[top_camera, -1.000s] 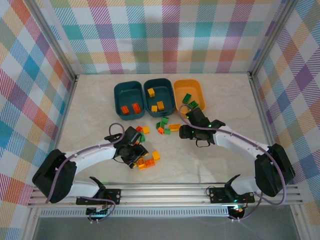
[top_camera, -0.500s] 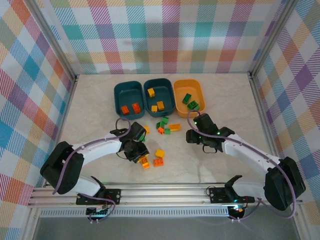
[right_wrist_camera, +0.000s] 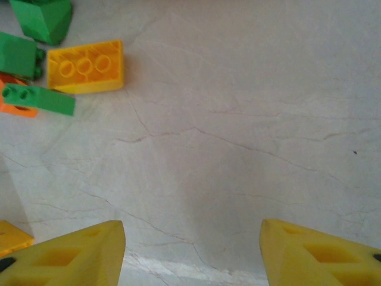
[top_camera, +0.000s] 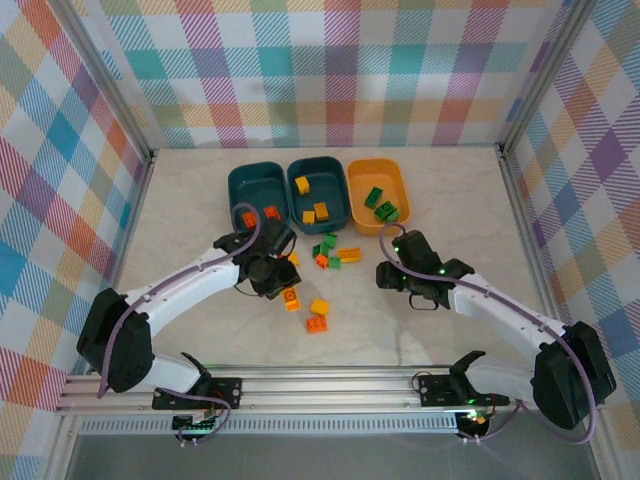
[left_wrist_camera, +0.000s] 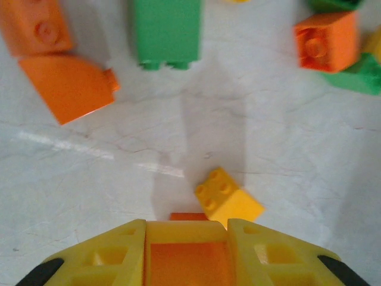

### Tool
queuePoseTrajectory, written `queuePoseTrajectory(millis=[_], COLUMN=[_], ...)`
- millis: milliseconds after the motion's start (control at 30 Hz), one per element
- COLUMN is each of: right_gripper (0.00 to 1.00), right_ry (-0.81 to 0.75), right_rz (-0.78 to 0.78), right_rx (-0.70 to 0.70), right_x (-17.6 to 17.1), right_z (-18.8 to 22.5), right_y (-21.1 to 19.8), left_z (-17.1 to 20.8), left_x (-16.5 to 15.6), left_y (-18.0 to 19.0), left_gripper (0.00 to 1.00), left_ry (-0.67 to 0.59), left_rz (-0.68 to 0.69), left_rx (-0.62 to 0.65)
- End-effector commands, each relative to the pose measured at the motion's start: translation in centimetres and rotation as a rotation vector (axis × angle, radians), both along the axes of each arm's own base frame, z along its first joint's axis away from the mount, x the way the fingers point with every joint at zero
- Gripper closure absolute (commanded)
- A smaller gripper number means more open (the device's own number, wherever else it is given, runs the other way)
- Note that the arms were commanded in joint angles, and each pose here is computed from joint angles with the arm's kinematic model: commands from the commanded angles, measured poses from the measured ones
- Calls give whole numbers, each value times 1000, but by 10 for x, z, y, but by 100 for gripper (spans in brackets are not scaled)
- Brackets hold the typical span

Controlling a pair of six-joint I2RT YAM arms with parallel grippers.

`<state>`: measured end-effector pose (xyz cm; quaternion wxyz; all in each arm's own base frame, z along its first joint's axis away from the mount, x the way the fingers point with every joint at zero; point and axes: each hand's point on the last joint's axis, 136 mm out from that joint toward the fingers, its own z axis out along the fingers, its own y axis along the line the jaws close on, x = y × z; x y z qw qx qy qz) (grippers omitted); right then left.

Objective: Sort the legos into containers by color

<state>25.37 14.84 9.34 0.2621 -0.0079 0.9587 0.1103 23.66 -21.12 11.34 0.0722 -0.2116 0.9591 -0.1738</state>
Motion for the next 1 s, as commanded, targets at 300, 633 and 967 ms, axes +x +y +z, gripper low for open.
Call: queuePoseTrajectory(millis=[300,633,967], right_gripper=[38,38,35], right_ry=[-12,-9,4], right_rz=[-26,-18,-44], right_rx=[41,53,40], right_x=[-10,-9,-5], right_z=[-4,2,-4], right_y=[-10,-10,-16], left_z=[41,40,12], left_x=[88,205,269], left_y=[-38,-57,-66], left_gripper=[76,75,72], left_ry=[-100,-172,-165], left_rz=[-115,-111,-146], left_rx=[-41,-31,-111])
